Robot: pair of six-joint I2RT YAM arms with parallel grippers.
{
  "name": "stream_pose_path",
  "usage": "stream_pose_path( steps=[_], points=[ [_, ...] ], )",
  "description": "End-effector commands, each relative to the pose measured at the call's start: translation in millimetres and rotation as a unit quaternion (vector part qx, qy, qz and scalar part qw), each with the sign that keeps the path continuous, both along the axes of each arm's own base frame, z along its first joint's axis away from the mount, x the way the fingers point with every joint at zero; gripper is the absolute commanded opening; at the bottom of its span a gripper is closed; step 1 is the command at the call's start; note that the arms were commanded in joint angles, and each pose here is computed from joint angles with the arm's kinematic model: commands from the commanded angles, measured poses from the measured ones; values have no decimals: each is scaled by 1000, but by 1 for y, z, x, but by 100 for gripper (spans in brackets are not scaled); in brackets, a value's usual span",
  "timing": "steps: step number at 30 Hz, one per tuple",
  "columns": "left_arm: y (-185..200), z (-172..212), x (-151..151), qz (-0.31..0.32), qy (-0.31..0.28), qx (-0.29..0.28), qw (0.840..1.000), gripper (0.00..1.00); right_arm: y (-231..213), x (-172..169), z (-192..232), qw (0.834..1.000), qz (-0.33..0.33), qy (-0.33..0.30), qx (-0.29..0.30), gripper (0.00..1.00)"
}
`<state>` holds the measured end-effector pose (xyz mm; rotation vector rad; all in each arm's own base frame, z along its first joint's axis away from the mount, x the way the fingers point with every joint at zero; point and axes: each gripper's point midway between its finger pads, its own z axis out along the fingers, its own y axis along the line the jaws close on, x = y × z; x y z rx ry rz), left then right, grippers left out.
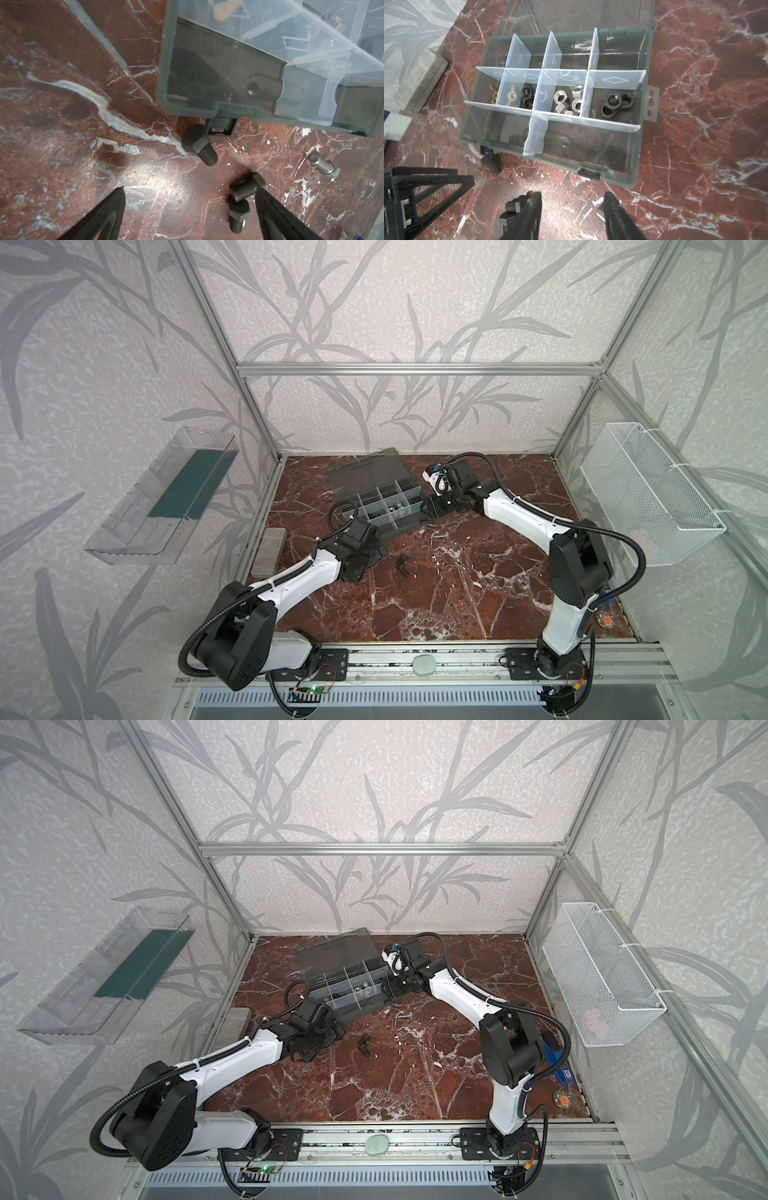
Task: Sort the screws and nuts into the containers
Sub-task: 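Move the left gripper to the black bolts while the right gripper draws back, then lower the left gripper and close it on a black hex bolt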
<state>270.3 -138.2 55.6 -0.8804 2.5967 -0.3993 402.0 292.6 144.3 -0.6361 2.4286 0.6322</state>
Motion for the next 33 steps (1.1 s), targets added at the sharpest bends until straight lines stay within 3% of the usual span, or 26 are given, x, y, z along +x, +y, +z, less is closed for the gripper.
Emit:
stream_pose_path(
  steps=[1, 20, 33],
  points=[
    [12, -3, -1, 21, 8, 53, 998, 95, 3, -2, 8, 1000, 14, -11, 15, 50],
    [1, -23, 7, 4, 47, 113, 992, 86, -3, -7, -14, 999, 19, 8, 32, 50],
    [1, -35, 4, 4, 58, 122, 991, 82, -9, -12, -28, 999, 20, 25, 30, 49]
  ],
)
